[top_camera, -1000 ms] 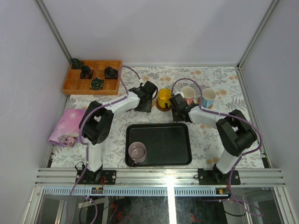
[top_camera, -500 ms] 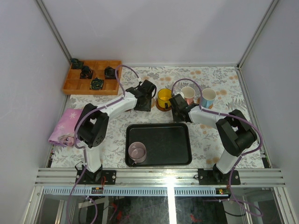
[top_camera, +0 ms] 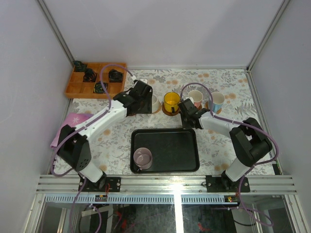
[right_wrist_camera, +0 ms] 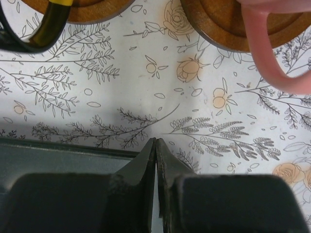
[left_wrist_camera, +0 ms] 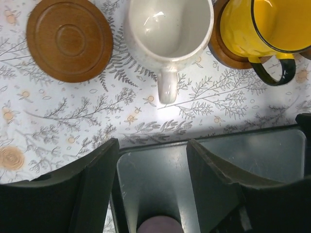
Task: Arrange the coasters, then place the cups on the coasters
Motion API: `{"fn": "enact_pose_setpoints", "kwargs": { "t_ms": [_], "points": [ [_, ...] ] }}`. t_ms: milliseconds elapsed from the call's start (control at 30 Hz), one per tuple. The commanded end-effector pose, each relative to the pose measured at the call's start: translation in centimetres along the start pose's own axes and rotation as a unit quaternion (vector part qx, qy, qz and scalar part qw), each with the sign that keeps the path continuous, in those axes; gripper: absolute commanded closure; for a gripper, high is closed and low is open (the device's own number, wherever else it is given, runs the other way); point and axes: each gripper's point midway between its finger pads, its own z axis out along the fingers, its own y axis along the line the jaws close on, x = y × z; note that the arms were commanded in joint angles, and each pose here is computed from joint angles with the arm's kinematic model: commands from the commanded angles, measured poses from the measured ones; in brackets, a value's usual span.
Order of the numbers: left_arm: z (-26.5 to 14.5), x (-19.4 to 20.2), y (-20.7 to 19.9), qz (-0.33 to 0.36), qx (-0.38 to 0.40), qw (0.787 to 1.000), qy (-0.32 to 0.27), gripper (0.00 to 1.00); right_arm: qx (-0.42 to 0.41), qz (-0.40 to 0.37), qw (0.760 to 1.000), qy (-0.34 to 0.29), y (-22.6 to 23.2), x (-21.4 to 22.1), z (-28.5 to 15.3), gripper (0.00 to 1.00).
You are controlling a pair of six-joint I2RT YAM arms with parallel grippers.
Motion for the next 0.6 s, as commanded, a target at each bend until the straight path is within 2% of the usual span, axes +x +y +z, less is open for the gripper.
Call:
{"fn": "enact_pose_setpoints", "kwargs": {
  "t_ms": [0,233,567],
  "points": [
    [-2.5,1.0,1.7,-0.004,-0.02,1.0,-0.003,0.41,-0.011,0.007,1.0,-0.007,-0.1,-0.3,-1.6,0.94],
    [-4.4,4.7,2.9,-0.004,-0.026,0.999,0.036,0.4,-0.017,0.013,1.0,0.002,0.0,0.4,-1.6,0.94],
    [-6.3,8.3,1.5,-0.002,0.015,0.999,0.051,0.39,-0.021,0.001,0.999,0.034,0.1,1.9,-1.1,0.94]
  ]
}}
